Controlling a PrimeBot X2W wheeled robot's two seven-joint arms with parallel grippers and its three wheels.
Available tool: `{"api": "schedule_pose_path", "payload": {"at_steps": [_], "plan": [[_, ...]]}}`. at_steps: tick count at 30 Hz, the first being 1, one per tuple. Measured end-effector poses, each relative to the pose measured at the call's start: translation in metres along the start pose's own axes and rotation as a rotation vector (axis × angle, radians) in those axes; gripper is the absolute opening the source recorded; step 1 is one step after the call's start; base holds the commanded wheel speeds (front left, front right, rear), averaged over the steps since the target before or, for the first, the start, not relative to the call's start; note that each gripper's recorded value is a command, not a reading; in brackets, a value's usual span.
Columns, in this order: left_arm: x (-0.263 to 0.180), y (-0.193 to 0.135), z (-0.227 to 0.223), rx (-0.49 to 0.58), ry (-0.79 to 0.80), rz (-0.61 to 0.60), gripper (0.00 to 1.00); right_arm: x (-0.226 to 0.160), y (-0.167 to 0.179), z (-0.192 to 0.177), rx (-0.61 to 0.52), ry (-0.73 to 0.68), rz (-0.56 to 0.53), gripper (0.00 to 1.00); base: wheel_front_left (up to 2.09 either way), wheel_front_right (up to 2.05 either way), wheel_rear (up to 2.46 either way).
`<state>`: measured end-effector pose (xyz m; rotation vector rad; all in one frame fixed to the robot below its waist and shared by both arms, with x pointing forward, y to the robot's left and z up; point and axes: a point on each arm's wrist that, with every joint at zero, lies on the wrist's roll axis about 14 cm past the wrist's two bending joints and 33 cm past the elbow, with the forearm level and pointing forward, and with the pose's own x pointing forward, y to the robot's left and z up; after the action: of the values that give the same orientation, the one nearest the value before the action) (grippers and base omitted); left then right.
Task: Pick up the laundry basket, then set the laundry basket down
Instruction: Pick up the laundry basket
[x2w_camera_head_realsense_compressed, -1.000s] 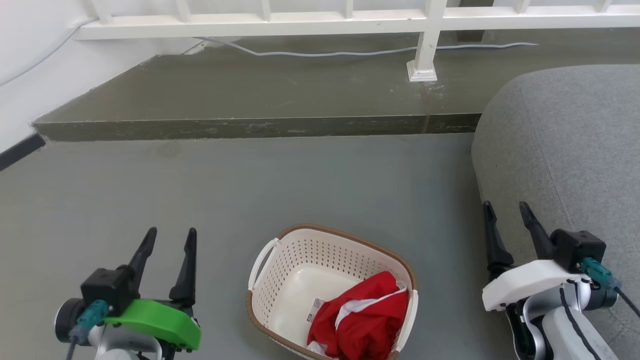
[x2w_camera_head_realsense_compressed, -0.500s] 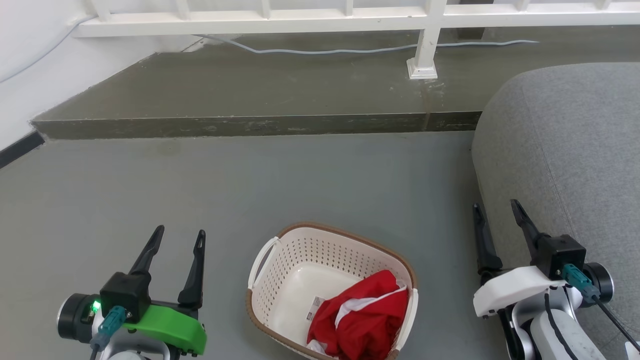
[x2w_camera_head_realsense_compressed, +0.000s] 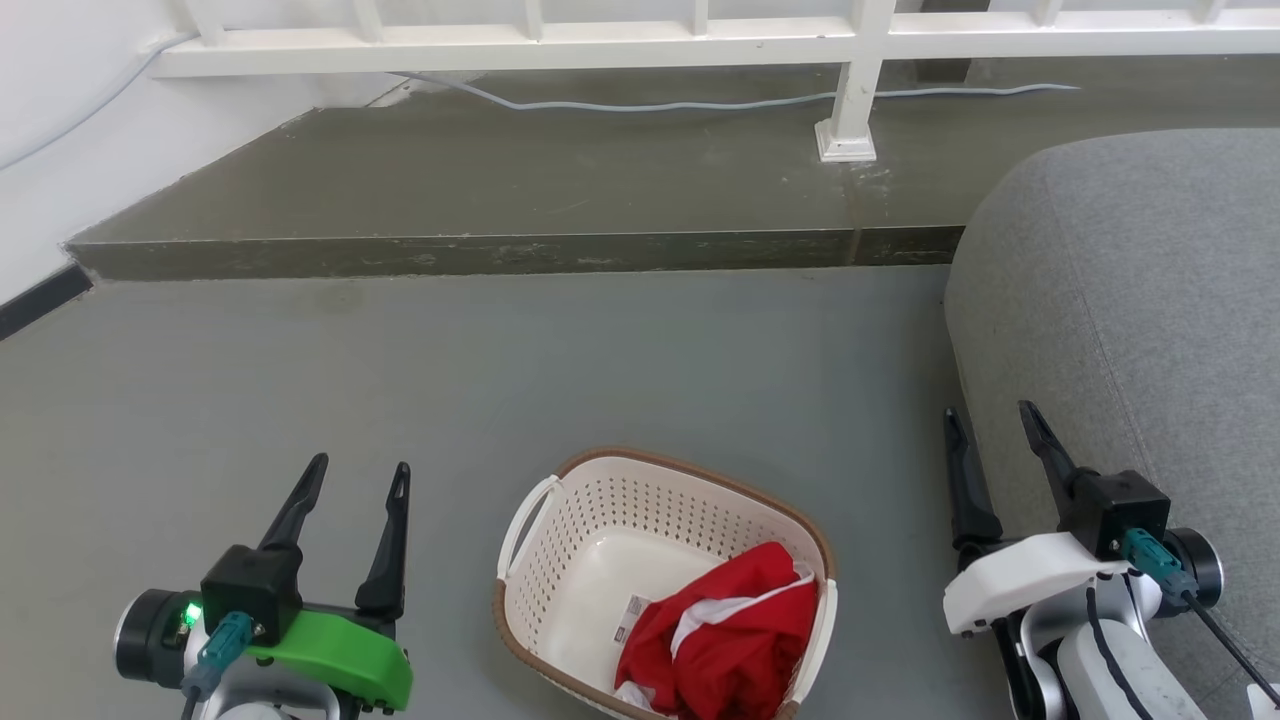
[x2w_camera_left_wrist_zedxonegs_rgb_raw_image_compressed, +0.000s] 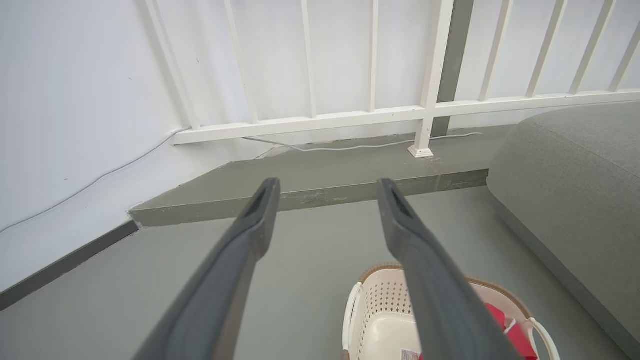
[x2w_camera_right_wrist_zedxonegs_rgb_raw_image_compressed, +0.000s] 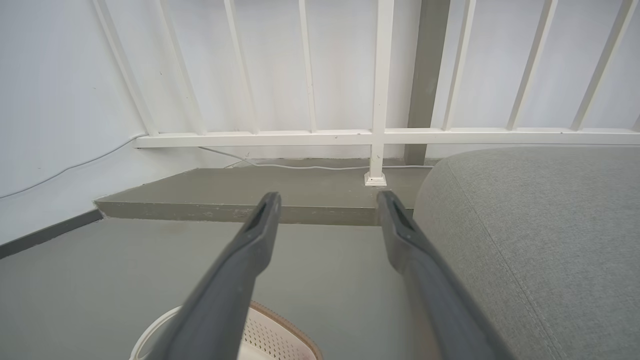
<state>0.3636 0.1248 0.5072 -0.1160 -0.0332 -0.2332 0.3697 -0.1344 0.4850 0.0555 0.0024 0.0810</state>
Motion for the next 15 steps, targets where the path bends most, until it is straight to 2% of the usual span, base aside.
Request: {"api": "schedule_pose_path", "payload": {"at_steps": [15], "plan": [[0.009,0.003,-0.008,-0.019,0.021,0.006,1.00,0.005,0.000,-0.014,0.012,0.042,-0.005,1.00,0.00,0.00,0.00]]}}
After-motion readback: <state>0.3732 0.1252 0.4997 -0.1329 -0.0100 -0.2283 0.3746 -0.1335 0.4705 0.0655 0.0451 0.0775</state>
